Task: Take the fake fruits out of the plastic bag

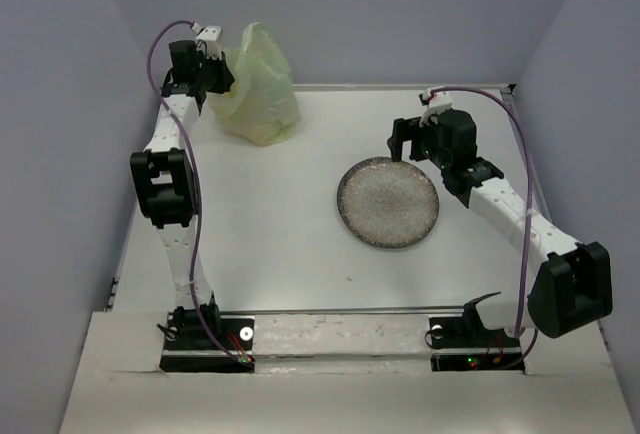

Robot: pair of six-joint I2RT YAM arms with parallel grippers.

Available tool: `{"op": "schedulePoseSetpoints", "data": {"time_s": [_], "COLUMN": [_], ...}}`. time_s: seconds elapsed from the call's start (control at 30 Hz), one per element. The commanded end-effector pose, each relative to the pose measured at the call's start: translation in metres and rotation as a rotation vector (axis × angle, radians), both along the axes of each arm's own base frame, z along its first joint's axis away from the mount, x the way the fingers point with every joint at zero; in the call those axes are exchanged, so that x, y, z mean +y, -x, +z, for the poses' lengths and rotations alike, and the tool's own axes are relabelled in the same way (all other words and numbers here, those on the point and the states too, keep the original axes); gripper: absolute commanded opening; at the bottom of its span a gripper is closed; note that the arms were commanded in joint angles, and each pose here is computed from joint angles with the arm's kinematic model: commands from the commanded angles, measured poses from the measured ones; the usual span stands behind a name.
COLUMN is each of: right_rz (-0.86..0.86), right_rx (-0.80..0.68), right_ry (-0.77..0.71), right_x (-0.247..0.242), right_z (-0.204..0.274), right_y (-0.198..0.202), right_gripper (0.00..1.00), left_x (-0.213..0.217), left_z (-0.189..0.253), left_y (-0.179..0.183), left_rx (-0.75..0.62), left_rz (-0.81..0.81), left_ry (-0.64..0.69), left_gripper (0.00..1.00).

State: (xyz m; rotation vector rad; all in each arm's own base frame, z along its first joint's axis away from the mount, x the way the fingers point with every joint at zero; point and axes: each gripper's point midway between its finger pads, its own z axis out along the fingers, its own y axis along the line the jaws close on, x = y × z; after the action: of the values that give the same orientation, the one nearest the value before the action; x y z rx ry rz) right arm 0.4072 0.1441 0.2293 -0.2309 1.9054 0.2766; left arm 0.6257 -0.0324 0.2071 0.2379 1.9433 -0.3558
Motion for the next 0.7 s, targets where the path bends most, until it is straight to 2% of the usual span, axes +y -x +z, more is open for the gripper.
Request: {"op": "schedulePoseSetpoints", "data": {"time_s": [0.0,0.2,0.23,0.33,0.37,0.43,0.47,0.53,0.67], "right_rz": [-0.014,0.011,0.028,0.037,0.062,0.091,0.141,0.243,0.363], "right_rx": [-0.076,-0.084,-0.086,-0.071,-0.08,-0.08,-0.086,-0.098,-0.088], "right_ry": [0.011,0.007,0.003,-0.011,-0.017,-0.033,-0.046,-0.079,-0.144], "right_x": [-0.002,0.009,0.018,0.035,0.052,0.073,0.099,0.142,0.191], "right_z": [0.032,0.04,0.043,0.043,0.05,0.055,0.062,0.076,0.089], "right_y": [-0.003,0.008,0.011,0.014,0.019,0.022,0.027,0.035,0.038], "right_gripper": [0.98,0.89,0.88,0.85,0.85,0.84,0.84,0.86,0.93], "left_x": [0.013,-0.023,-0.029,-0.041,-0.043,-0.055,-0.055,-0.059,-0.059], "left_z": [0.035,0.091,0.096,0.088,0.073,0.054,0.045,0.031,0.011], "left_y": [0.004,0.065,0.089,0.135,0.151,0.189,0.2,0.229,0.264], "left_rx": [-0.053,-0.167,-0.168,-0.126,-0.069,-0.031,-0.023,0.004,0.062], "left_rz": [0.061,-0.098,-0.117,-0.184,-0.201,-0.244,-0.258,-0.288,-0.313], "left_ry": [-0.016,-0.054,-0.059,-0.102,-0.109,-0.139,-0.182,-0.214,-0.254], "left_gripper": [0.0,0.0,0.0,0.0,0.0,0.0,0.0,0.0,0.0]}}
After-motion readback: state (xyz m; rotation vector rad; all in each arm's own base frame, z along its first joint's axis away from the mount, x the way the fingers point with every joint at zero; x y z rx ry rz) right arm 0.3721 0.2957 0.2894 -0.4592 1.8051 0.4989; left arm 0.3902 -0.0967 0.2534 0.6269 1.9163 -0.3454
